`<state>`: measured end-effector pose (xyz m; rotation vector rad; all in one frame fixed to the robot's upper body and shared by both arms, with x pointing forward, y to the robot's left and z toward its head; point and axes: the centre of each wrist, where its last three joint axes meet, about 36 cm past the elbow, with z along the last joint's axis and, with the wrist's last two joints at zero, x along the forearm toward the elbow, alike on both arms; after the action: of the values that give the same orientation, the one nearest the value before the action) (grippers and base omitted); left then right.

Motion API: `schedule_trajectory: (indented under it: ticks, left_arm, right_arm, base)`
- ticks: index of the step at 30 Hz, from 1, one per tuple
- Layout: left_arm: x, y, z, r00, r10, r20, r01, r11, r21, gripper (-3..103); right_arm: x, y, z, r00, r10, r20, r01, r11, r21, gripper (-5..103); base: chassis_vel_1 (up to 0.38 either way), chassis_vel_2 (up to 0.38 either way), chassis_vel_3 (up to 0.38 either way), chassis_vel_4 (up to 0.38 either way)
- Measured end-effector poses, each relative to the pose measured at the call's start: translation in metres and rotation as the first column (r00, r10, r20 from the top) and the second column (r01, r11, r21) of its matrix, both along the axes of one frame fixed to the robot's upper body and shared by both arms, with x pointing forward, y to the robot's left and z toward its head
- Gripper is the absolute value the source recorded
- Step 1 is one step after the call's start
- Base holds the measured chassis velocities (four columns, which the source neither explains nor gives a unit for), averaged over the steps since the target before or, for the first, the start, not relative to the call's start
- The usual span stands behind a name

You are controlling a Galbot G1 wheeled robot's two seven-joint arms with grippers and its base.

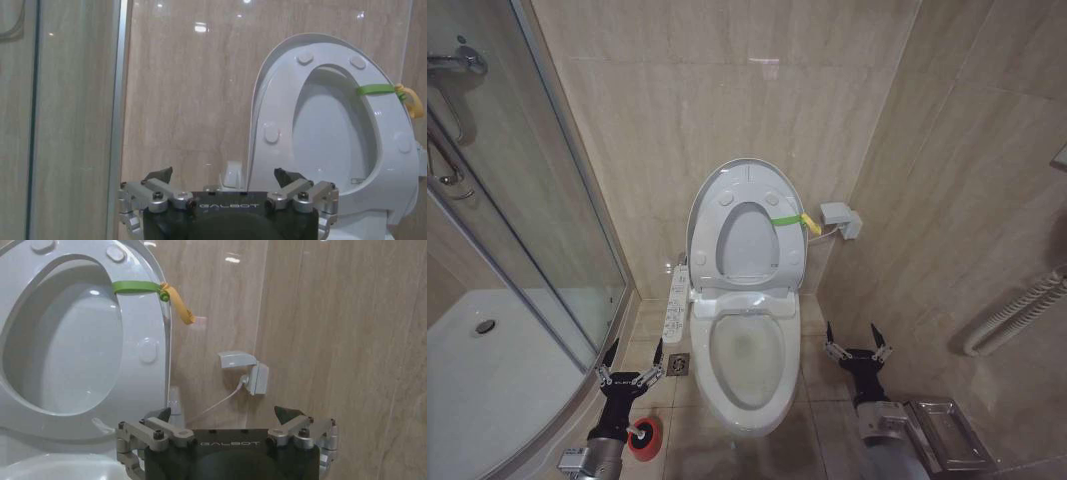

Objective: Open the toilet lid, clean the toilet bowl with a toilet brush, close the toilet lid, and flush.

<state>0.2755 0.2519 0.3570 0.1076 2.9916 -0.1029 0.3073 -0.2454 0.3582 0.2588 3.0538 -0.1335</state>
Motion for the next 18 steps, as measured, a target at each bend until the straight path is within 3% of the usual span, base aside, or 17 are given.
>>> schedule_trajectory:
  ticks: [11, 15, 17, 18]
  left_arm:
    - [0.0, 0.0, 0.0, 1.0, 0.0, 0.0, 0.0, 1.0, 0.0, 99]
    - [0.0, 0.0, 0.0, 1.0, 0.0, 0.0, 0.0, 1.0, 0.0, 99]
    - [0.0, 0.0, 0.0, 1.0, 0.0, 0.0, 0.0, 1.0, 0.0, 99]
    - [0.0, 0.0, 0.0, 1.0, 0.0, 0.0, 0.0, 1.0, 0.0, 99]
  right_arm:
    - [0.0, -0.001, 0.001, 1.0, 0.004, -0.01, -0.004, 1.0, 0.006, 100]
    - [0.002, -0.009, 0.026, 0.996, 0.059, -0.074, -0.051, 0.994, 0.099, 100]
    - [0.002, -0.009, 0.026, 0.996, 0.059, -0.074, -0.051, 0.994, 0.099, 100]
    - [0.002, -0.013, 0.037, 0.991, 0.092, -0.096, -0.078, 0.986, 0.145, 100]
  base:
    - [0.0, 0.0, 0.0, 0.0]
    - [0.0, 0.0, 0.0, 0.0]
    - [0.0, 0.0, 0.0, 0.0]
    - [0.0, 0.0, 0.0, 0.0]
